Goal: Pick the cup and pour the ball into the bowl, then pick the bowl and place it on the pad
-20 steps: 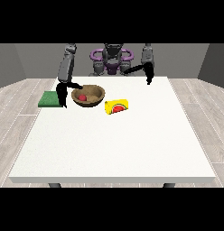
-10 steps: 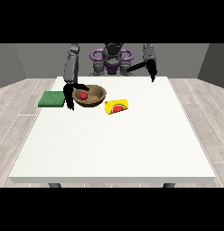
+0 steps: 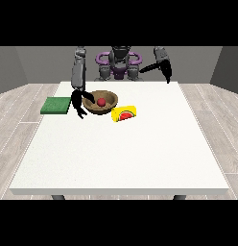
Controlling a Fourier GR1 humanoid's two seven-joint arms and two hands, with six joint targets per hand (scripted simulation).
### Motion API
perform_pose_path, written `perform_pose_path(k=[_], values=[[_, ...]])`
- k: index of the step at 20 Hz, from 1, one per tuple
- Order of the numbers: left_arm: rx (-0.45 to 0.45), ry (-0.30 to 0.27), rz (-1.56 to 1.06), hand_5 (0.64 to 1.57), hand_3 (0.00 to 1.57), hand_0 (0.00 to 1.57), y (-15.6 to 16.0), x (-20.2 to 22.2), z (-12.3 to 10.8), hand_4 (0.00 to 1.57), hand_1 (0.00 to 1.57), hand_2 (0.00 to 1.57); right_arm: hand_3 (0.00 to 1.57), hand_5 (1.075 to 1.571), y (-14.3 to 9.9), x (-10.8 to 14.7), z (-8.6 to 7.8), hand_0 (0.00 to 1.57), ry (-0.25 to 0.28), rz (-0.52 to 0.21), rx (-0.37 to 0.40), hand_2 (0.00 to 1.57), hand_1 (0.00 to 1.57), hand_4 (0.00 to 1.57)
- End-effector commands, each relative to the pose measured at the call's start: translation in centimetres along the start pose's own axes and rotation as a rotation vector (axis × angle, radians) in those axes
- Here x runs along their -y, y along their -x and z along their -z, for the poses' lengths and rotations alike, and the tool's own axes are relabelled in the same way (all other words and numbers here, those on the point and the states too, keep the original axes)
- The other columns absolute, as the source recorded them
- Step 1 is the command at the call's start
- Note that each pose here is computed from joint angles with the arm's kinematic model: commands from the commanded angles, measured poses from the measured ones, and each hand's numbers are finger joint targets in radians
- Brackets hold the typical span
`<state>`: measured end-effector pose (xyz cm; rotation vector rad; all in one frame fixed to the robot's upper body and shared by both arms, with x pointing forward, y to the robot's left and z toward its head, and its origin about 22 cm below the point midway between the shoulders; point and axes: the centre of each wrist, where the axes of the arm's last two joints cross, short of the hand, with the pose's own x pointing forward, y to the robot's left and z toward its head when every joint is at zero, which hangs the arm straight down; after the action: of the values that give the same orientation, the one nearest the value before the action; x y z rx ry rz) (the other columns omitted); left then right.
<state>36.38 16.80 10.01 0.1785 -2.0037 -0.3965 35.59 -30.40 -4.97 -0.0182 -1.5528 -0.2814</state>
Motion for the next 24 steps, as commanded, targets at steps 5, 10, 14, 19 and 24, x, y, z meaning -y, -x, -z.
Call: perform_pose_path(k=[5,10,14,19,24], values=[[-0.044,-0.037,-0.001,1.57,0.0,0.0,-0.1,-2.3,1.2,0.0,0.0,0.0,1.57,1.55,1.2,-1.3,-0.3,1.57,0.064,-0.171,-0.212,1.57,1.57,1.03],[-0.113,-0.061,-0.011,1.57,0.0,0.0,3.2,-3.0,-1.5,0.0,0.0,0.0,1.57,1.552,-1.4,-2.8,1.6,1.57,0.072,-0.209,-0.26,1.57,1.57,1.02],[-0.171,-0.107,-0.007,1.571,0.0,0.0,6.6,-5.5,-3.6,0.0,0.0,0.0,1.57,1.553,-3.0,-3.7,2.4,1.57,-0.008,-0.208,-0.332,1.57,1.57,1.05],[-0.187,-0.12,-0.004,1.569,0.0,0.0,6.1,-3.9,-4.0,0.0,0.0,0.0,1.57,1.559,-7.5,2.0,3.7,1.57,0.05,-0.188,-0.3,1.57,1.57,1.06],[-0.199,-0.162,0.007,1.569,0.0,0.0,8.4,-5.5,-5.6,0.0,0.0,0.0,1.57,1.56,-8.3,2.9,3.4,1.57,0.013,-0.167,-0.299,1.57,1.57,1.06]])
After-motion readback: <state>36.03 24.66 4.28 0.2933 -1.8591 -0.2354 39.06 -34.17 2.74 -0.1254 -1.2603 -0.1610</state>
